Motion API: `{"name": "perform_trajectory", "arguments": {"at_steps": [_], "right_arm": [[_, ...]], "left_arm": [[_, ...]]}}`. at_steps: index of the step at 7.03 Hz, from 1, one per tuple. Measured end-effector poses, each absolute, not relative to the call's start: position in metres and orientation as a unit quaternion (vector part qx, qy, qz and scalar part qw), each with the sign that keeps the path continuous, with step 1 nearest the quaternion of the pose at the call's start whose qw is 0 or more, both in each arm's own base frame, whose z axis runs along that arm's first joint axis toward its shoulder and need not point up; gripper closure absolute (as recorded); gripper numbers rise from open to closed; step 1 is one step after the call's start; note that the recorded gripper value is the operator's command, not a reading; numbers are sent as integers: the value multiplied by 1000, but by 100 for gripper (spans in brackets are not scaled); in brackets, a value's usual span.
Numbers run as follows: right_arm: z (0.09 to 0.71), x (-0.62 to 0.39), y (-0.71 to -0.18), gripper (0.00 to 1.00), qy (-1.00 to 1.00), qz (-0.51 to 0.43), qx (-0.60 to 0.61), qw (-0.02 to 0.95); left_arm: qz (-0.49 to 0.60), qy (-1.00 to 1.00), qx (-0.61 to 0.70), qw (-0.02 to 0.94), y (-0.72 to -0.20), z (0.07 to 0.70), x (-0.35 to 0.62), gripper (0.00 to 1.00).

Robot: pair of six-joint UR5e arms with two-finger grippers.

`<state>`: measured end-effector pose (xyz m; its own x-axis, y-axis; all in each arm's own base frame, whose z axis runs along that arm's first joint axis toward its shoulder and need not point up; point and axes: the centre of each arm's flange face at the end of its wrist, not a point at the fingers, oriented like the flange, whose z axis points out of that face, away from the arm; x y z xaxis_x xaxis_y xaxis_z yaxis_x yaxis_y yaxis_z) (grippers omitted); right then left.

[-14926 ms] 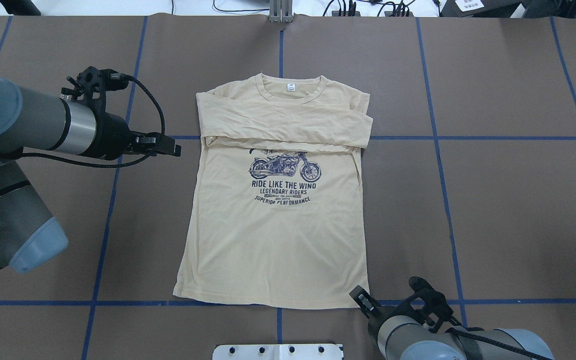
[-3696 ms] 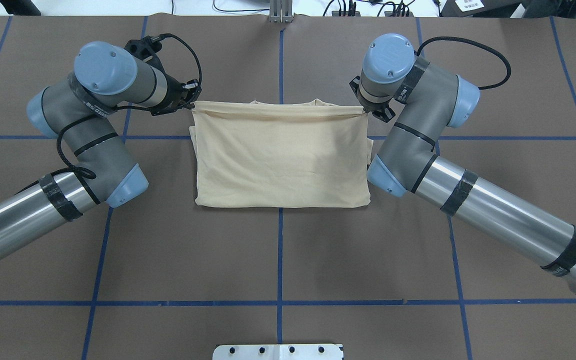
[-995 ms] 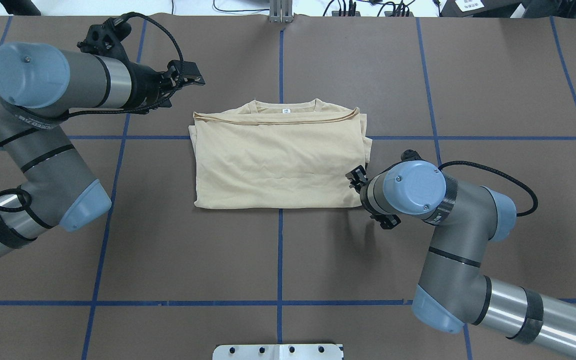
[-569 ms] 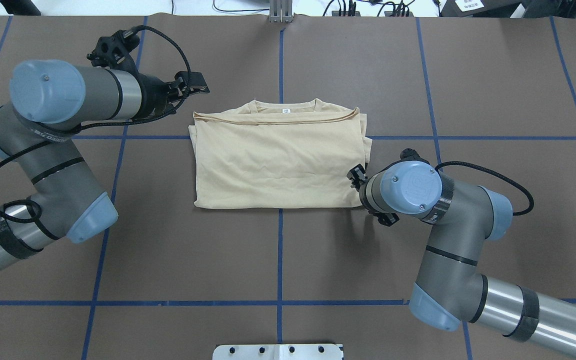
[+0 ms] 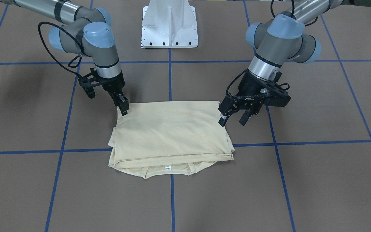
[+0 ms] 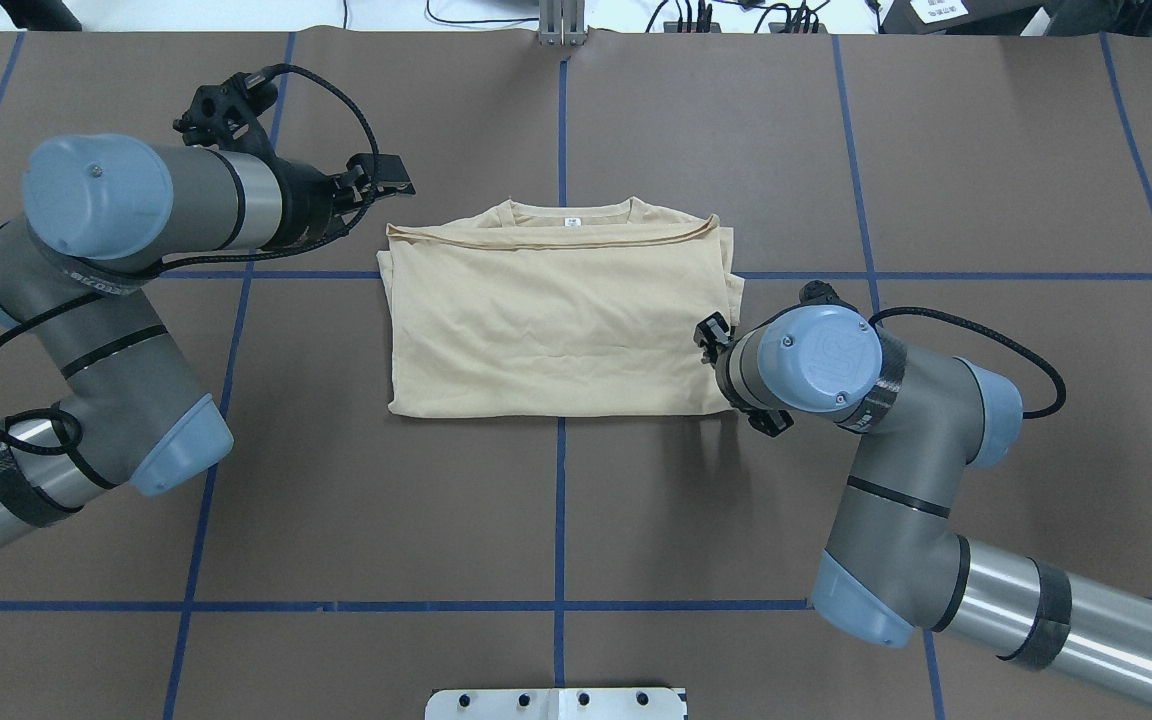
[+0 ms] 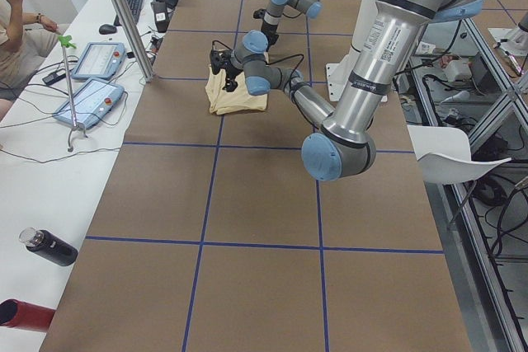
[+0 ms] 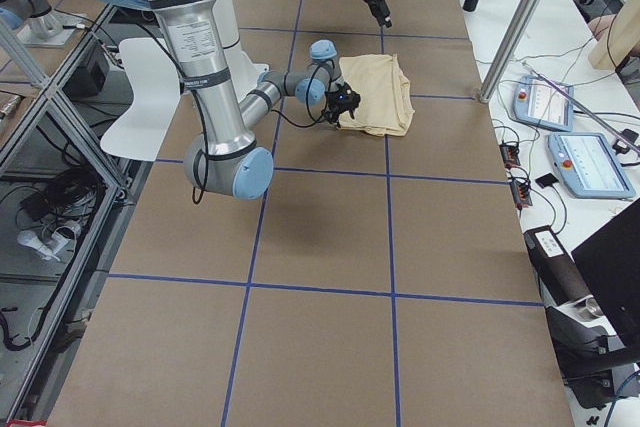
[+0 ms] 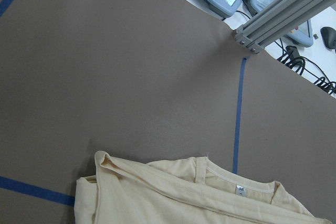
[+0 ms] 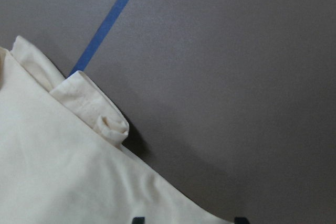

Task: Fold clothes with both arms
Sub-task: 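Grasp the folded shirt's edge with the right gripper and drag it toward the robot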

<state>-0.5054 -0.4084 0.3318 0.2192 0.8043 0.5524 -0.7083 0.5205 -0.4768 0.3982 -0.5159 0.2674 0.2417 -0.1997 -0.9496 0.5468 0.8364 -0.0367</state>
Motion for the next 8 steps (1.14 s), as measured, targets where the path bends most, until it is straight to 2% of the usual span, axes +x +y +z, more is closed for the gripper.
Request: {"name": "perform_trajectory", "arguments": {"at_steps": [2,8], "right_arm": [[334,-508,-406,100,-390,485,-62,780],[336,-479,-391,100,-397,481,-66,779]], "left_arm": [[-241,566,153,773,-515,268,398,2],[-240,570,152,771,-514,264,397,2]]}}
